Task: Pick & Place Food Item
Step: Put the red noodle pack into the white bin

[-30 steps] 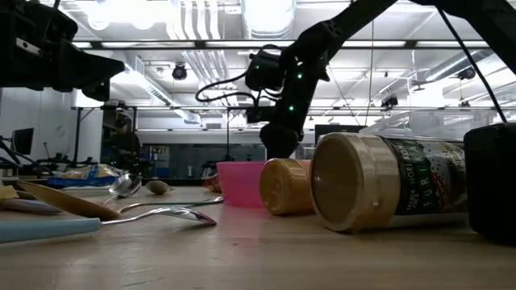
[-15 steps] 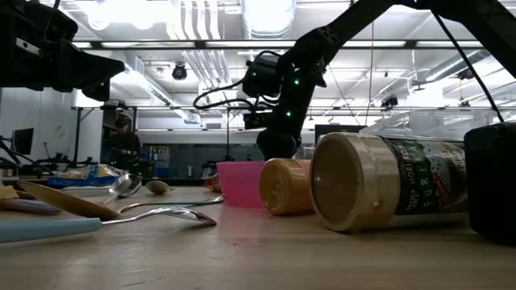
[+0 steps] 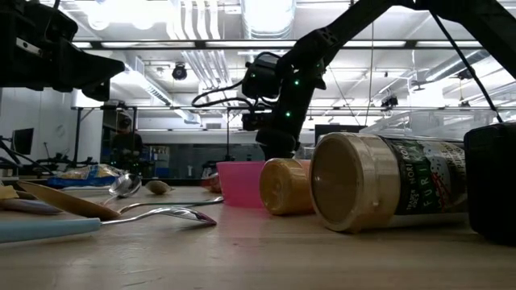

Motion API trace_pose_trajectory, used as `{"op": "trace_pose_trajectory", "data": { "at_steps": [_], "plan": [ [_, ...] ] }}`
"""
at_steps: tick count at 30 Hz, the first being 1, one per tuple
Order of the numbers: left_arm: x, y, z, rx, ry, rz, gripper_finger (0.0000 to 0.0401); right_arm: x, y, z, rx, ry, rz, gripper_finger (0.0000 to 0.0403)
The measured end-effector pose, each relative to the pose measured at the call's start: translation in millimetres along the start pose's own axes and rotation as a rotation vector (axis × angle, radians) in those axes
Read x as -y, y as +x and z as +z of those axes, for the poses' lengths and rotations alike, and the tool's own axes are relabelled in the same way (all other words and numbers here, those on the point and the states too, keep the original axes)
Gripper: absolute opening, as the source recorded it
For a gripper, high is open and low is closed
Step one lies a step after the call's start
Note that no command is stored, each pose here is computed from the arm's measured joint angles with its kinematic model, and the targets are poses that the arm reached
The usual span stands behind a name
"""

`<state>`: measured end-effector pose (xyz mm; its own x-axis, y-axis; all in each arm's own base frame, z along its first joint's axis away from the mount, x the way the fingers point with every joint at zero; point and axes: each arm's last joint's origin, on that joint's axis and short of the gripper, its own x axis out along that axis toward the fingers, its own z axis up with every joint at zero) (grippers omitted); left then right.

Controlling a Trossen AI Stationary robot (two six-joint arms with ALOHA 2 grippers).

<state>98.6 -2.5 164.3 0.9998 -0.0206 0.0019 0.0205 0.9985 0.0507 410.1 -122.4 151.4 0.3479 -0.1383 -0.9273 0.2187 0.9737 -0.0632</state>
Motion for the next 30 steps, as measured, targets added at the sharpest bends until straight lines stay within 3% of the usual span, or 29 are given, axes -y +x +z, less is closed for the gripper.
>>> {"op": "trace_pose_trajectory", "data": {
  "at_steps": [10, 23, 30],
  "plan": [
    [0, 0, 0, 0.000, 0.000, 0.000, 0.0000, -8, 0, 1, 0.002, -0.013, 0.025, 0.0016],
    [0, 0, 0, -0.001, 0.000, 0.000, 0.0000, -10, -1, 2, 0.003, 0.022, 0.003, 0.0012],
    [0, 0, 0, 0.000, 0.000, 0.000, 0.0000, -22, -8, 8, 0.027, -0.012, -0.147, 0.0012]
  ]
}}
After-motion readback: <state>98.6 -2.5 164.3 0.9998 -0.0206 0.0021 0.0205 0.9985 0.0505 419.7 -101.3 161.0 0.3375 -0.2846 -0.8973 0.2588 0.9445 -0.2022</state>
